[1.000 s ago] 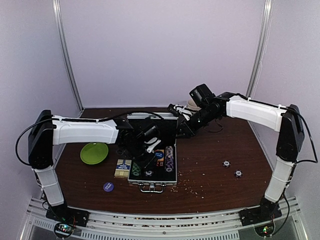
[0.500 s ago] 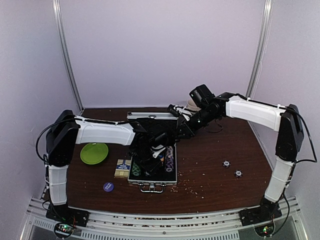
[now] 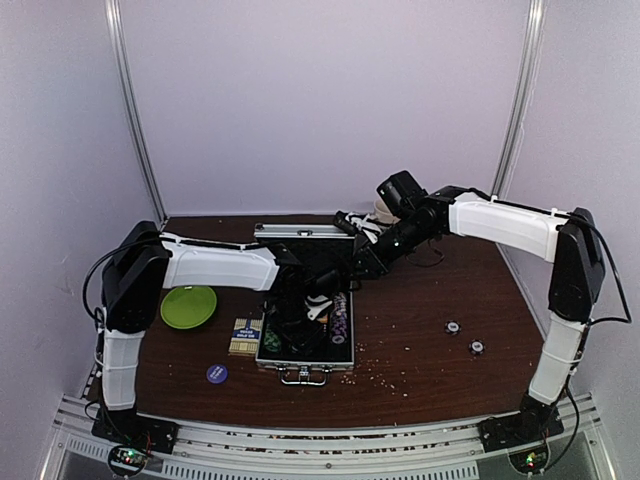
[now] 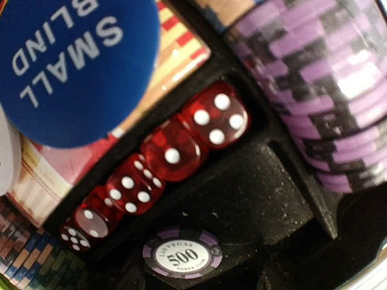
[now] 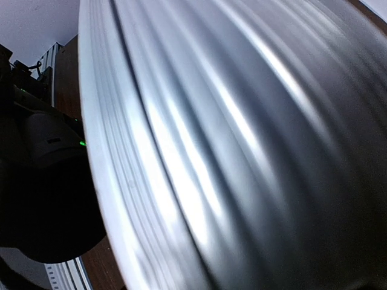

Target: Pack up texas hold em set

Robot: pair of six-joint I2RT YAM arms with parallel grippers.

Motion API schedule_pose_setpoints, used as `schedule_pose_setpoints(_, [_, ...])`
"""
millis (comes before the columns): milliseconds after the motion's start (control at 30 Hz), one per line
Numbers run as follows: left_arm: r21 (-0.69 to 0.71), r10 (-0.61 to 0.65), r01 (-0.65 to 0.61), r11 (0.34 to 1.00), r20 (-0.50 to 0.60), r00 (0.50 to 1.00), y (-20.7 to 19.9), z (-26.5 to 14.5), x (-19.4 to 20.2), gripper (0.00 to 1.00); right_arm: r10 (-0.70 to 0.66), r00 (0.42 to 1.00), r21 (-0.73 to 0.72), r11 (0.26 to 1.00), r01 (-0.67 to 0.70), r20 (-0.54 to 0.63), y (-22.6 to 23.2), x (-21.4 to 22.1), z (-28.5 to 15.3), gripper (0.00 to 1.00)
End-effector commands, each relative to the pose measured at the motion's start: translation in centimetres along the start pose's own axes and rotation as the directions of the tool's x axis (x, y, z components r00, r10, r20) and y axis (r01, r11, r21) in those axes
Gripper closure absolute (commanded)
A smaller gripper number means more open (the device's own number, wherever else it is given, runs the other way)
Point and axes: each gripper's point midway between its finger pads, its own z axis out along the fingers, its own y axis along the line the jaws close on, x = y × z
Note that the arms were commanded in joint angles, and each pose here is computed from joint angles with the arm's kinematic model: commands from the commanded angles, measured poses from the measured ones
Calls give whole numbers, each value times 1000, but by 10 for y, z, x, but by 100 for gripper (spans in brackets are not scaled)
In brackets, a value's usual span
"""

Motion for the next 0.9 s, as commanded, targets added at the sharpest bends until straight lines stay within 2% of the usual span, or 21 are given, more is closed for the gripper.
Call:
schedule_pose_setpoints(0, [15,-2,4,1000,-99,995,-2,18,15,38,15,1000,-15,1000,-15,-14,-2,1,3,63])
schedule_pose_setpoints(233, [1,3,-3,1000,-86,996,-1,19,7,48,19,1000,-17,1000,-20,-17,-2,1,3,63])
schedule_pose_setpoints(367, [-27,3,-5,1000,-43,999,3,10,-1,52,22,1000,-17,1000,-22,-20,-2,2,4,63])
schedule_pose_setpoints(633, [-38,28,-20,999,210,977,-3,-36,-31,55,26,999,-16,1000,-26,-22,-3,3,6,63])
schedule_pose_setpoints(867, [11,42,-48,999,340,939,-25,-49,-39,57,31,999,-16,999,-31,-28,-5,4,8,63])
